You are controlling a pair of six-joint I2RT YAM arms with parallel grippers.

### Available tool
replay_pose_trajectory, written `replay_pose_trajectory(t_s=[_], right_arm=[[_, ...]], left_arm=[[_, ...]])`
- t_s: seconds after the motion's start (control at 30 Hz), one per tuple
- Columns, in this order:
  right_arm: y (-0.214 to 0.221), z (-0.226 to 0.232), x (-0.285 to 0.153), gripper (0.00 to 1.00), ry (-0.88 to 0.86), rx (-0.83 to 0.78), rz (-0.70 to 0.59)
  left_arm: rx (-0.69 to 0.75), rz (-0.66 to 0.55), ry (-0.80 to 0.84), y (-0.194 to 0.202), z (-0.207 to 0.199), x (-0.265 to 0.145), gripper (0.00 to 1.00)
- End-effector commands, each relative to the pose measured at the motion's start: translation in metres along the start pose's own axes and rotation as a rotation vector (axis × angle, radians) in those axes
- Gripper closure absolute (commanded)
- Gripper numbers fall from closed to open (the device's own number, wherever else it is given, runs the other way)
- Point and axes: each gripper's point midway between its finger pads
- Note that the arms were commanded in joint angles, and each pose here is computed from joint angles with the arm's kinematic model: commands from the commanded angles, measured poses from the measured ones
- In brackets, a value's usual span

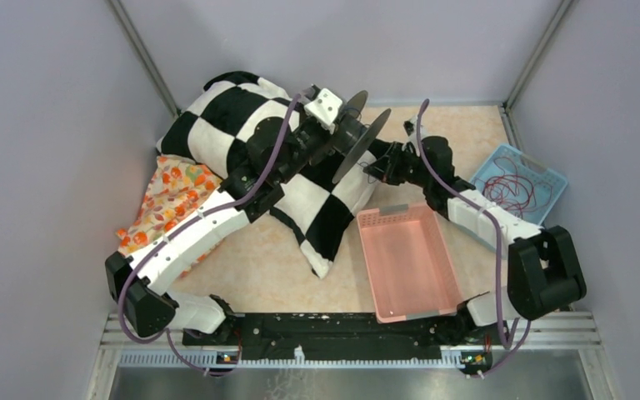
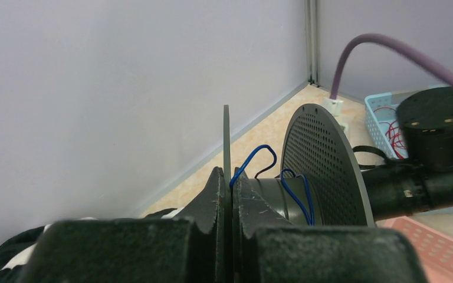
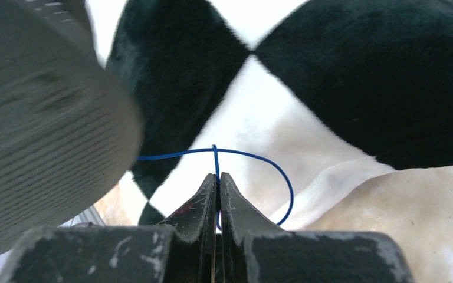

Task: Wrap the cables

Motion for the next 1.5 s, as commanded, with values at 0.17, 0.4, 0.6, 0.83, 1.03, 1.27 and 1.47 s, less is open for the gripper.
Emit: replay_pose_trajectory(t_s=[0.17,0.4,0.6,0.83,1.03,1.27,1.47], right_arm=[[0.021,0.065,-0.06,1.0,-0.131,-0.215,0.116],[0.037,0.135,-0.094,1.0,-0.272,-0.266,0.073],[0.007,0.184,-0.118,1.0,-0.355,-0.335,-0.008],[-0.079,0.209,-0.125,1.0,-0.417,-0.387,-0.185],[-0.14,0.189,-0.109,1.0,-0.339,-0.348,-0.289],[-0.151,0.137,-0.095,1.0,-0.217,-0.293,-0.275],[-0.145,0.099,-0.109,1.0,-0.155,-0.234,-0.285]], left_arm=[[-0.157,-0.16,-0.255,-0.045,0.051,0.013,1.0],[-0.269,-0.134,-0.397,-0.02,0.067,0.03,1.0],[-0.282,-0.1,-0.396,-0.006,0.064,0.037,1.0],[-0.27,-0.036,-0.206,0.006,0.03,0.039,1.0],[-0.246,0.019,-0.092,0.013,0.01,0.026,1.0],[-0.153,-0.009,0.147,-0.002,-0.025,0.0,1.0],[-0.101,0.042,0.209,0.006,-0.033,-0.015,1.0]])
Point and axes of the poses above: each gripper's point midway between its finger pads, its own x axis out along the fingers, its own z axis along the line the jaws close on, y = z × x, and after that the axes turned 3 degrees about -x, right-handed
